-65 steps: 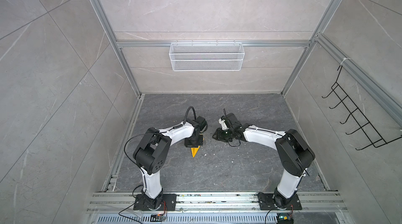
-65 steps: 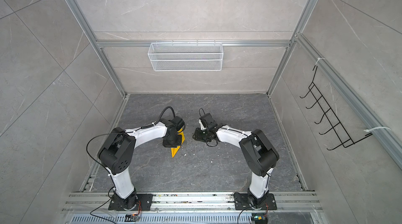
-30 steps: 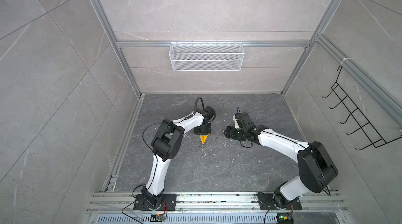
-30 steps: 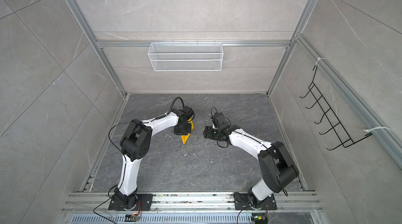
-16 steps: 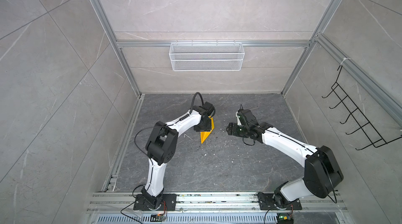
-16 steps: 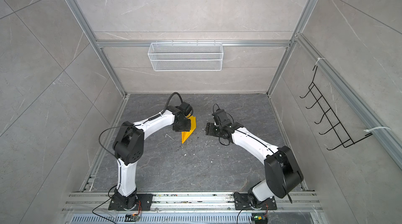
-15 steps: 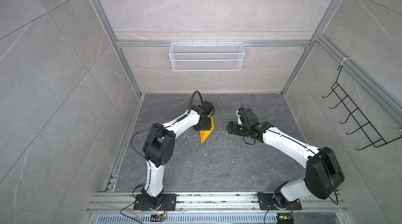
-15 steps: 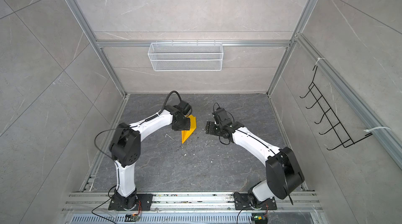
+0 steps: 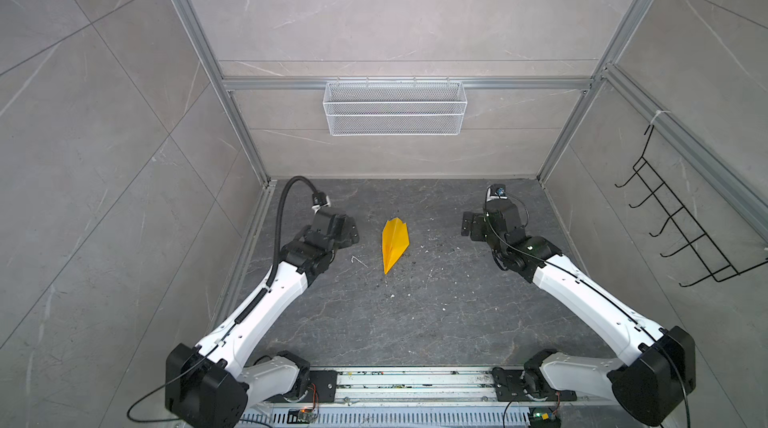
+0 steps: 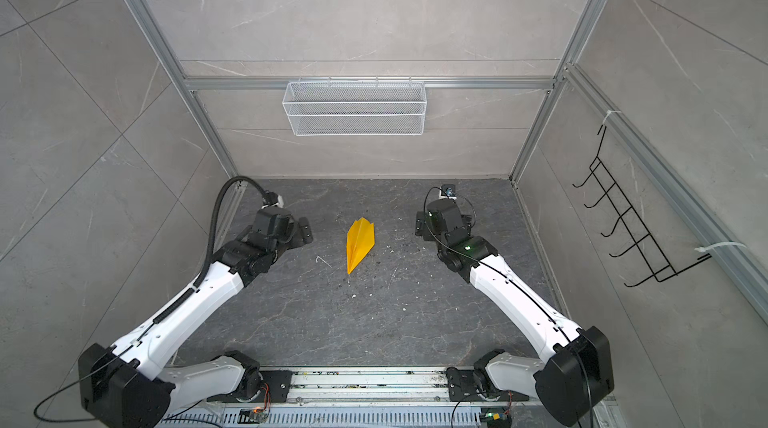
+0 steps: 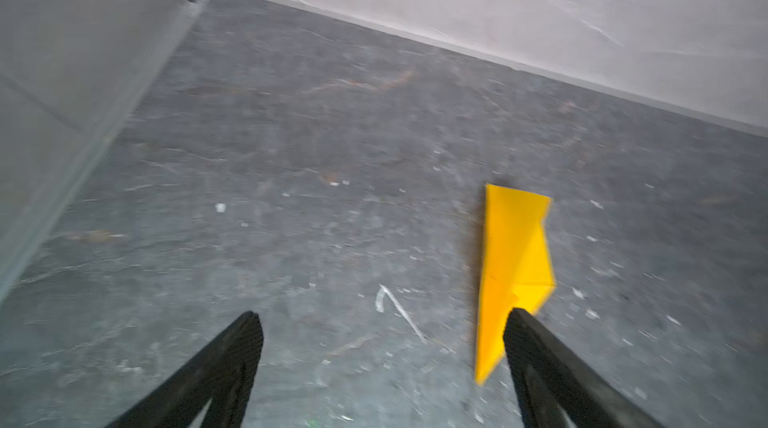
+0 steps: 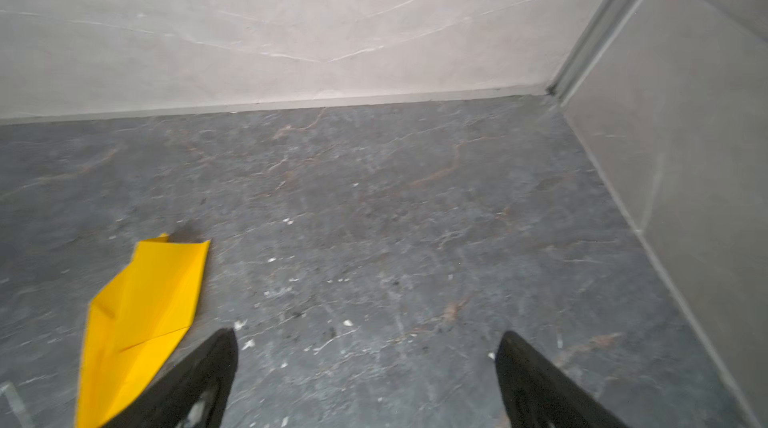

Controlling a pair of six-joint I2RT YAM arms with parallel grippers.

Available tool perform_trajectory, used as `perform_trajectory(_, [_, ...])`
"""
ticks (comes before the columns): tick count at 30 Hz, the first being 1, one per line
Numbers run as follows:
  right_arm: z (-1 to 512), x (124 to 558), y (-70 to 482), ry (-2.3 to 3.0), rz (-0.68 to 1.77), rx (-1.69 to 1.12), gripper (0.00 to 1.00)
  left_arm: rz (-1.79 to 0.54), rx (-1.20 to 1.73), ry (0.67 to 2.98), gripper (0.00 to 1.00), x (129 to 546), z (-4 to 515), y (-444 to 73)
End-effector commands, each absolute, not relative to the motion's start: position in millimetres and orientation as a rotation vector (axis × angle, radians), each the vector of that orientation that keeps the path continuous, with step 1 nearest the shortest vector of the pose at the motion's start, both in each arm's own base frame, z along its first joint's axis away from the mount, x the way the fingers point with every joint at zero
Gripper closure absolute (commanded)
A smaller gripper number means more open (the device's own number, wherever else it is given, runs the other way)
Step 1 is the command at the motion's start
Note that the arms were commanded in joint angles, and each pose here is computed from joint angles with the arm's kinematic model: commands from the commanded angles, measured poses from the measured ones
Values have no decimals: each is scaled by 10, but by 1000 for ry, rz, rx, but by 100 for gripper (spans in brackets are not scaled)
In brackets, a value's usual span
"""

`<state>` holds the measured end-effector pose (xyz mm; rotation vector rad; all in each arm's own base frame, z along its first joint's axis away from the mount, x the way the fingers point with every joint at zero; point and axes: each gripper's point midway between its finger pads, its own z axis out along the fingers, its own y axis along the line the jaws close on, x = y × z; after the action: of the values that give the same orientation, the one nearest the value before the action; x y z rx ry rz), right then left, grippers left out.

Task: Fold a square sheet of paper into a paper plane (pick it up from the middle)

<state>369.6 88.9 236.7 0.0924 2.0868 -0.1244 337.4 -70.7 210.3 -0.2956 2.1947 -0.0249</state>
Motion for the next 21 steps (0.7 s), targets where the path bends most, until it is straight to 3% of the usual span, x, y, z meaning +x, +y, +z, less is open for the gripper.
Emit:
perform_trajectory(1, [2274,3675,451,2005,-370,165,1,148,-411,2057,2,3354,2066,-124])
perform_trajectory(8, [1561,3714,115,2062,-370,235,1,372,-522,1981,0,3122,1676,515])
perform_trajectory(21, [1163,3803,201,1934,-195,38,1,158,-174,1940,1,3505,1233,239])
